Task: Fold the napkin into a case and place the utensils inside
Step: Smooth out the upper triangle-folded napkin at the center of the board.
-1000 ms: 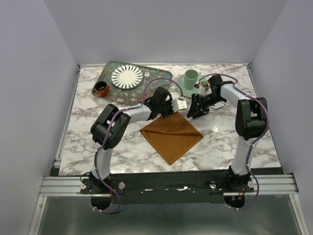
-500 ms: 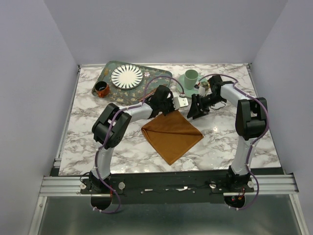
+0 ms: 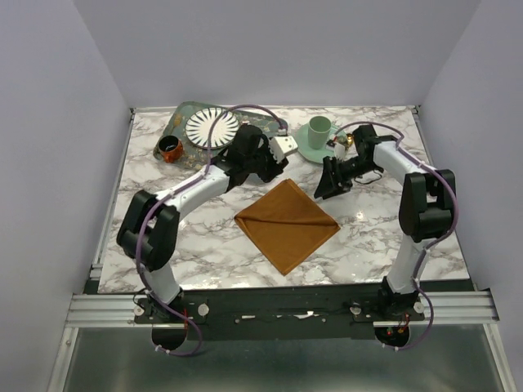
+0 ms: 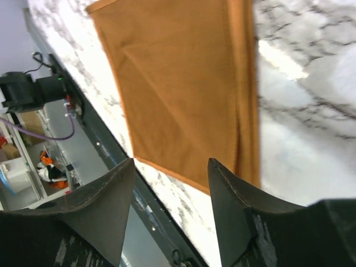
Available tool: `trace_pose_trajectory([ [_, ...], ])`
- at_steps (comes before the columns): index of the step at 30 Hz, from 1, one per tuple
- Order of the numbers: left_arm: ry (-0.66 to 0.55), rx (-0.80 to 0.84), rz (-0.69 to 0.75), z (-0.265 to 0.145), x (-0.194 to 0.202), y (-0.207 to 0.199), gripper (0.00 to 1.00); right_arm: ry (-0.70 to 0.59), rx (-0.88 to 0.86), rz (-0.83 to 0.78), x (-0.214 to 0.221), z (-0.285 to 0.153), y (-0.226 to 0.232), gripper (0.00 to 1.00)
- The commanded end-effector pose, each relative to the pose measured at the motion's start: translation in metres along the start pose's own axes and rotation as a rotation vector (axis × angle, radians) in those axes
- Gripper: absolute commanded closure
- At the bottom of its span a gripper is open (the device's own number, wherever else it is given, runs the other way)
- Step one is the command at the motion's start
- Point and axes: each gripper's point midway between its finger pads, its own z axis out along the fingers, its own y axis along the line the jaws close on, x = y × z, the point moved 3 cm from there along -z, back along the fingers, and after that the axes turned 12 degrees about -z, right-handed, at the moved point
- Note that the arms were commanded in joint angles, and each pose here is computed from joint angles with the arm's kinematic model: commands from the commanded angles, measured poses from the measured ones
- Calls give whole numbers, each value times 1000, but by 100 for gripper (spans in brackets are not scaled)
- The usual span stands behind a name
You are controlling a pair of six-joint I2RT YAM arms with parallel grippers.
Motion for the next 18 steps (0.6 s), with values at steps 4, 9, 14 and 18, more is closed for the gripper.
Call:
trace_pose_trajectory([
  [4,18,261,-613,-72,0,-43,22,-85,-187,-15,12,-11,55,31],
  [9,-21,429,-910,-90,13,-70,1,-116,-302,-10,14,-2,76,13],
  [14,-41,479,-1095,-84,22,-78,1,-81,-362,22,7,19,91,3],
  [18,-51,485,-1190,-71,36,-78,1,-54,-382,49,4,43,85,2],
])
